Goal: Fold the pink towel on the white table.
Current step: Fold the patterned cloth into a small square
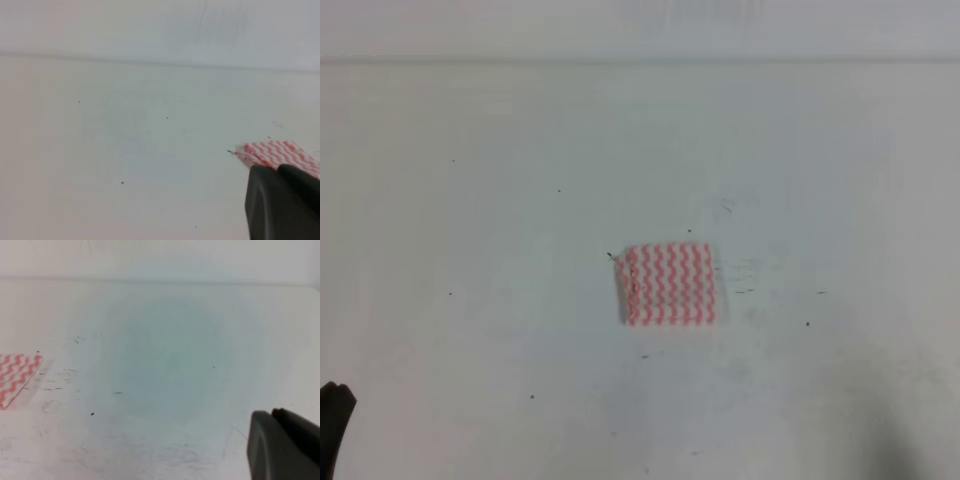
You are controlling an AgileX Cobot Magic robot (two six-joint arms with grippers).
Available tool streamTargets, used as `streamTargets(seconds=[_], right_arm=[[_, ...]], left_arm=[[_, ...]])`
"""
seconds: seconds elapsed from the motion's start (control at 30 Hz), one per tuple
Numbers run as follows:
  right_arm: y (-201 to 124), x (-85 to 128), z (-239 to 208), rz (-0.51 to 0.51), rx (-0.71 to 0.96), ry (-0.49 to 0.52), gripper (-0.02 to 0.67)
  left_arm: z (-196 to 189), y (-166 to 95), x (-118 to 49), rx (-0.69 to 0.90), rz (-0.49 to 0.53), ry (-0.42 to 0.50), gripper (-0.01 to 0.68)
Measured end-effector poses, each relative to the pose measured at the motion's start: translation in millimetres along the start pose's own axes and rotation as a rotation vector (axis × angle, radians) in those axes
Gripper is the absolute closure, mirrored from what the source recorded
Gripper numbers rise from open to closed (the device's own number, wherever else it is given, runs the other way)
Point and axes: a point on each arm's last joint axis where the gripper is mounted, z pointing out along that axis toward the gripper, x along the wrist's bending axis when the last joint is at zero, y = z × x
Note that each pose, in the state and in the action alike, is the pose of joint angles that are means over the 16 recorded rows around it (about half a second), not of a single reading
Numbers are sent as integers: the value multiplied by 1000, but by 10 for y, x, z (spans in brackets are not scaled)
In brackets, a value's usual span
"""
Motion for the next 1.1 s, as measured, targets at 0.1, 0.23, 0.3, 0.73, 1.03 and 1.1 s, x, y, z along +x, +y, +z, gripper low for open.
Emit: streamTargets(seconds=[0.1, 0.23, 0.3, 0.73, 1.03, 1.1], right_arm=[[4, 0, -1, 0, 0, 0, 667], [3, 1, -1, 0, 1, 0, 667], [2, 1, -1, 0, 2, 0, 667], [4, 0, 0, 2, -4, 0, 667], [6, 0, 0, 2, -7, 0, 667], [6, 0, 0, 2, -7, 0, 667]], left_arm=[[-1, 4, -1, -2, -1, -1, 677], [-5, 23, -4, -10, -5, -4, 677], [-7, 32, -3, -14, -7, -2, 678], [-62, 122, -22, -105, 33, -18, 678], [-119, 27, -23, -24, 40, 9, 678], [-133, -4, -4, 4, 34, 37, 678]])
